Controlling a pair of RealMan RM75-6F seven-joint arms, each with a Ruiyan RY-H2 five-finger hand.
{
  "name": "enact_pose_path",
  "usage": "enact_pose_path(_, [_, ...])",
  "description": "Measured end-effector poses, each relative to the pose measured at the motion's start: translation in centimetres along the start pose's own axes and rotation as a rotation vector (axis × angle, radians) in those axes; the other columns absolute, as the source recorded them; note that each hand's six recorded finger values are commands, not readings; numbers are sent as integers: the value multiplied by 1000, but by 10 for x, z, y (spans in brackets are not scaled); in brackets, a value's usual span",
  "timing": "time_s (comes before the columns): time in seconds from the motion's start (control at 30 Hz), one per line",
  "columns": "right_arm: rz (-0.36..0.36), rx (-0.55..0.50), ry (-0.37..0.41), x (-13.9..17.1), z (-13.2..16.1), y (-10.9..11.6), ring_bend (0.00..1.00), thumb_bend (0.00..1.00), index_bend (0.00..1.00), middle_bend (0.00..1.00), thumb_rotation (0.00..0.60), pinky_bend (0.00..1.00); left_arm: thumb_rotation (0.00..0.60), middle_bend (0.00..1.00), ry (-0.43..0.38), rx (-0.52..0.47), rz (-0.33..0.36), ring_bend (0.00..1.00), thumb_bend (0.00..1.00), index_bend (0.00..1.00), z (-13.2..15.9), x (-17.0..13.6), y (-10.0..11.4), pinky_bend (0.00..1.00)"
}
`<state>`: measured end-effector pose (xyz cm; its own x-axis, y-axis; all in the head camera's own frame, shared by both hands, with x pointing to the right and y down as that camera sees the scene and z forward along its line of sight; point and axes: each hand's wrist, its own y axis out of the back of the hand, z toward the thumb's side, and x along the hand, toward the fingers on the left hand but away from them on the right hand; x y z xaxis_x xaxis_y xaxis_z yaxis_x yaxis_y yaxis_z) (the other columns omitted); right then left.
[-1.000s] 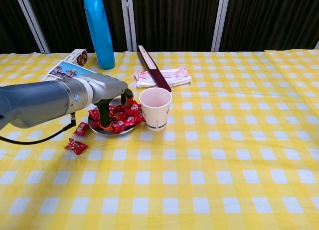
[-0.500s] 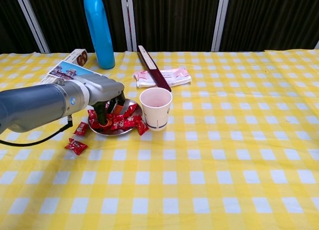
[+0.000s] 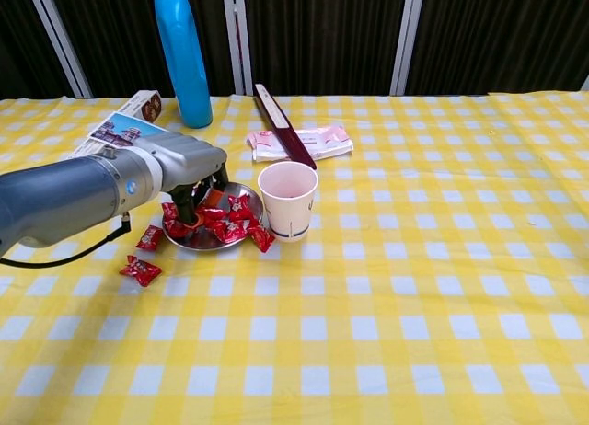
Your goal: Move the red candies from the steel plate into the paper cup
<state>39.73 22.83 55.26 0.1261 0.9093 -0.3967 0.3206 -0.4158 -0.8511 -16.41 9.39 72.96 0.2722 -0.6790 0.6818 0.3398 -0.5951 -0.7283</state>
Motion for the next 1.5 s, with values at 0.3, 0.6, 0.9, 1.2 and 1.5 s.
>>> enact_pose_path(0.3, [2, -3, 0, 0, 0, 0, 0, 388, 0, 0, 600, 0, 600, 630, 6, -30, 52, 892, 436, 591, -8, -3, 26, 962])
enact_pose_path(0.6, [3, -1, -1, 0, 1, -1, 0, 388, 0, 0, 600, 0, 600, 630, -9, -54, 124, 892, 436, 589, -15, -16, 68, 962])
enact_pose_path(0.9, [-2, -2, -3, -1, 0, 0, 0, 387, 0, 0, 600, 0, 600, 630, -49, -64, 172, 892, 436, 586, 1, -19, 102, 962])
enact_pose_path(1.2, [-13, -2, 4, -1, 1, 2, 0, 387, 0, 0, 600, 0, 600, 629, -94, 10, 161, 892, 436, 581, 30, -11, 109, 962])
enact_pose_path(1.5, [-15, -9, 11, -1, 2, 3, 0, 388, 0, 0, 600, 0, 600, 630, -132, 101, 162, 892, 436, 582, 56, -7, 114, 962])
